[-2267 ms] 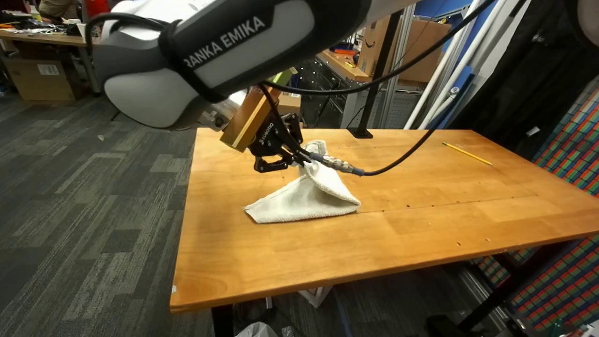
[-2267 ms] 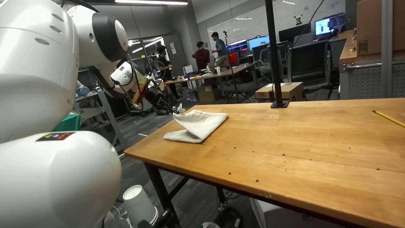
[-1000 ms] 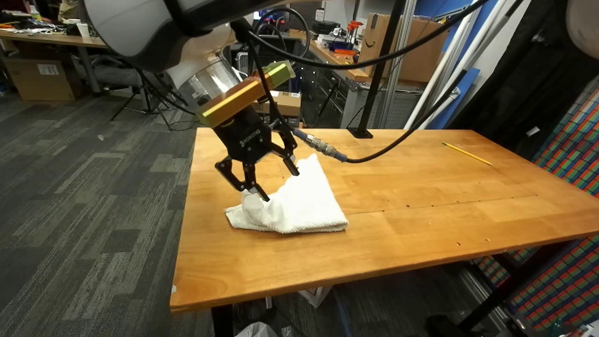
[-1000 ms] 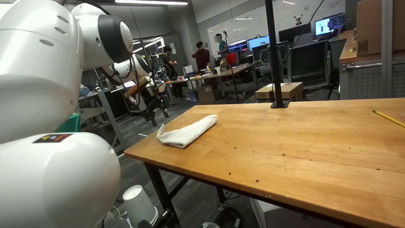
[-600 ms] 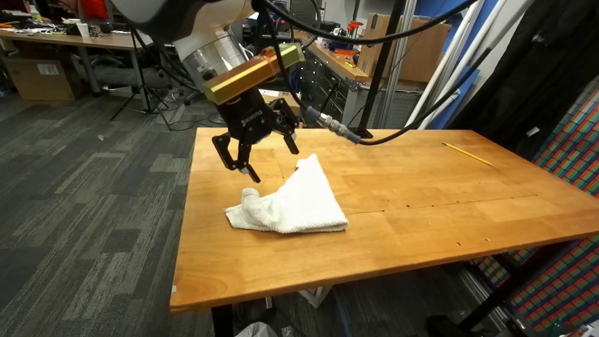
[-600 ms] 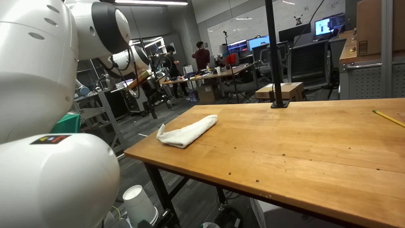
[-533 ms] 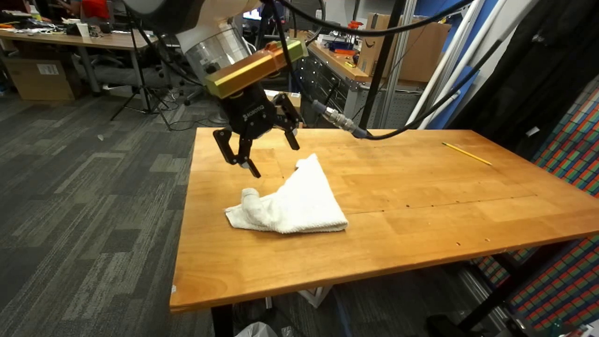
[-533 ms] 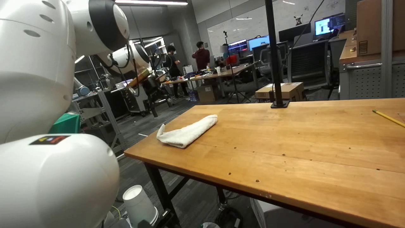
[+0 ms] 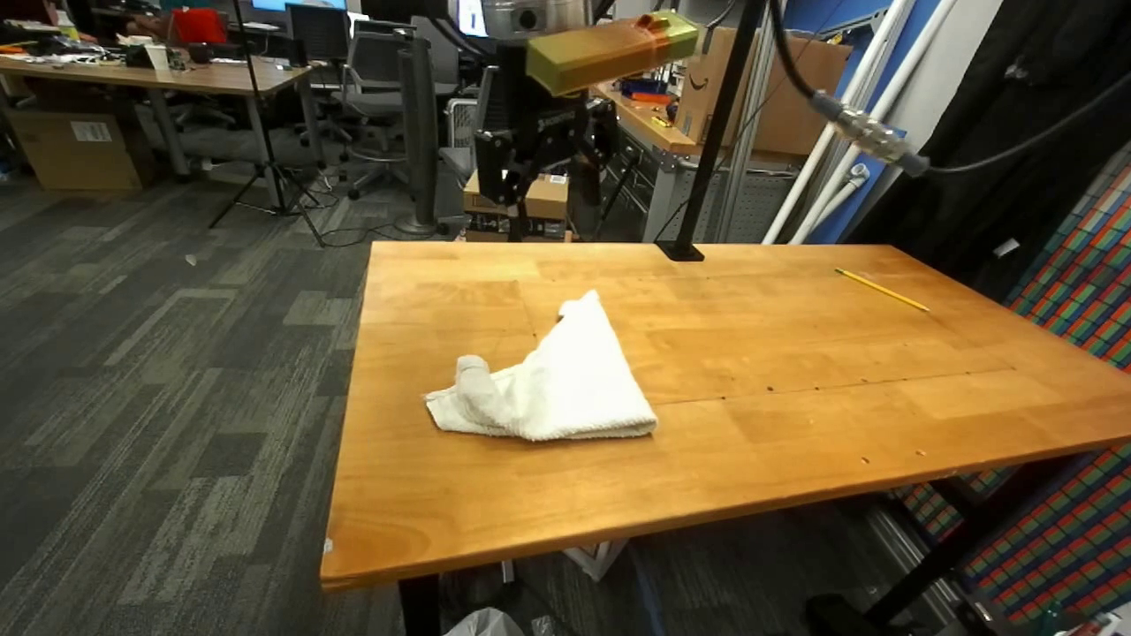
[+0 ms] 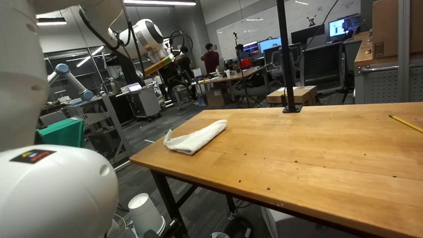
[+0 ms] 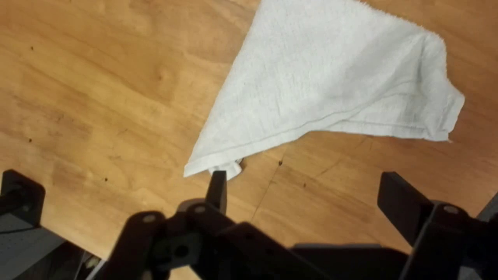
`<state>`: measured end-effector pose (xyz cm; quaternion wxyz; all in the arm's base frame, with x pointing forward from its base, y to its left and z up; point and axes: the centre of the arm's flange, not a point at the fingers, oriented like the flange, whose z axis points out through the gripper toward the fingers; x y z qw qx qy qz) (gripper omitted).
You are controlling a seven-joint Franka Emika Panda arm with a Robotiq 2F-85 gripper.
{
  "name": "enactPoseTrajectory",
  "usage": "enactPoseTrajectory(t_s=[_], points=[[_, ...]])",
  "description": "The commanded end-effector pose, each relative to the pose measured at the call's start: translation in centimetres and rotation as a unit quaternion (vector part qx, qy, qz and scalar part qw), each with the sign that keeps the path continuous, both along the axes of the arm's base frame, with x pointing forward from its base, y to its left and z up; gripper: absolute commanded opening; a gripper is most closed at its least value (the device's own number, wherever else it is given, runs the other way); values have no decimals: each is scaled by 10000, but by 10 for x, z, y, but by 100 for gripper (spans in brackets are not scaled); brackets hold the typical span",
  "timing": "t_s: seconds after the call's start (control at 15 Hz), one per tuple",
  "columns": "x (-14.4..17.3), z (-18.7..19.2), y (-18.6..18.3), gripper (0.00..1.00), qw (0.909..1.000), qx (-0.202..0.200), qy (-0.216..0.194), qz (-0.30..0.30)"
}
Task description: Fold the cloth
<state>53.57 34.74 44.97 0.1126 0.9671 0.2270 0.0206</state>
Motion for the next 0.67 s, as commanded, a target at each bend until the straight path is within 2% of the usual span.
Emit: enactPoseTrajectory(t_s=[0.0, 0.07, 0.27, 0.33, 0.6], points=[[-44, 10, -71, 100, 9949, 611, -692, 415], [-47, 14, -81, 100, 9925, 671, -878, 522], [-62, 18, -112, 100, 9924, 583, -1002, 414], [-16, 18, -72, 100, 9947, 452, -849, 355], [-38, 17, -92, 100, 9945, 401, -902, 337]])
